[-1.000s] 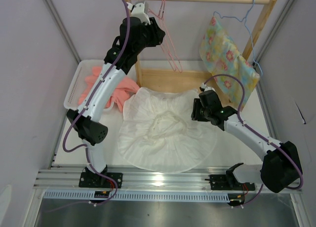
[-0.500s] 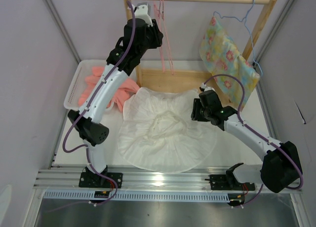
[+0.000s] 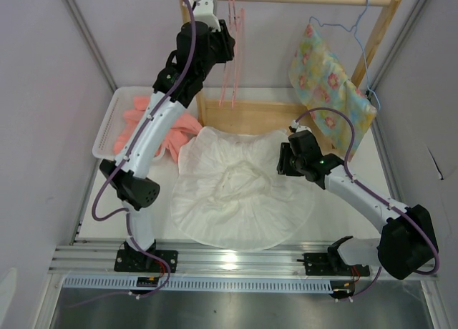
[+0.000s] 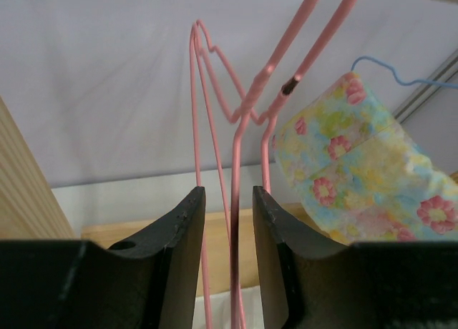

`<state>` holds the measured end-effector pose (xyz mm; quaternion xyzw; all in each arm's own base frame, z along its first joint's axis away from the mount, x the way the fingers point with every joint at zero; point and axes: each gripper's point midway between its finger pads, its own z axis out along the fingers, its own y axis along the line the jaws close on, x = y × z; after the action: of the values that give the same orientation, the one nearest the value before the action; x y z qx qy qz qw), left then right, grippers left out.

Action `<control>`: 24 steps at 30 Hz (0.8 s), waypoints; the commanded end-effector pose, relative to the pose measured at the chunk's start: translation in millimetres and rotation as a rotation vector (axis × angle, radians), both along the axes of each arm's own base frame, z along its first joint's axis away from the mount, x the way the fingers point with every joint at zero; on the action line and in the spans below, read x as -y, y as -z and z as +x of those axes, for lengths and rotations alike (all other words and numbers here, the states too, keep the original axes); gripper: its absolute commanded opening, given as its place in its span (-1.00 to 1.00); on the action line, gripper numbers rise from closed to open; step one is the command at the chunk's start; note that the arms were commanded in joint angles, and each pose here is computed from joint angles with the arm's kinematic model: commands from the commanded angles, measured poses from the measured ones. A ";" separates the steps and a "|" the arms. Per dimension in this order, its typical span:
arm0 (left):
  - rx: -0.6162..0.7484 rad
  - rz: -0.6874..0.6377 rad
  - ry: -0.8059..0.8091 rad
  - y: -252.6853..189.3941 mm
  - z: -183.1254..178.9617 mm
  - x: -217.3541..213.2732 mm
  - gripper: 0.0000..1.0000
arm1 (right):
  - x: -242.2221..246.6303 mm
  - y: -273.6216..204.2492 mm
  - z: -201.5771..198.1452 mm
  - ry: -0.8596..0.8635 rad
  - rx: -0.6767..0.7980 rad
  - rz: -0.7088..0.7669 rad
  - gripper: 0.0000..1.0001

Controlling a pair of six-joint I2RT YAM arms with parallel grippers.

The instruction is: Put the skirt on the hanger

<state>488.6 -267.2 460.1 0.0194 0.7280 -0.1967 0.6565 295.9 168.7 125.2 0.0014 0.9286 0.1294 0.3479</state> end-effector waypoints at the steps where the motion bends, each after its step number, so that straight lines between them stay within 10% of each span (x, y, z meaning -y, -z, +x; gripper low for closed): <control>1: 0.103 0.003 0.009 -24.6 6.8 5.2 -0.23 | 1.7 -6.6 4.1 -0.003 0.027 0.001 -0.11; 18: 0.183 -0.012 -0.004 -32.8 28.2 2.6 -0.40 | 12.1 -5.2 1.9 0.005 0.023 -0.023 -0.11; 24: 0.224 0.003 -0.026 -40.6 30.9 -1.9 -1.00 | 13.5 -6.3 1.7 0.006 0.026 -0.023 -0.11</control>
<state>519.8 -274.3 467.4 0.0374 0.6891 -0.1891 0.6985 297.7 159.8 124.3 0.0015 0.9300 0.1193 0.3476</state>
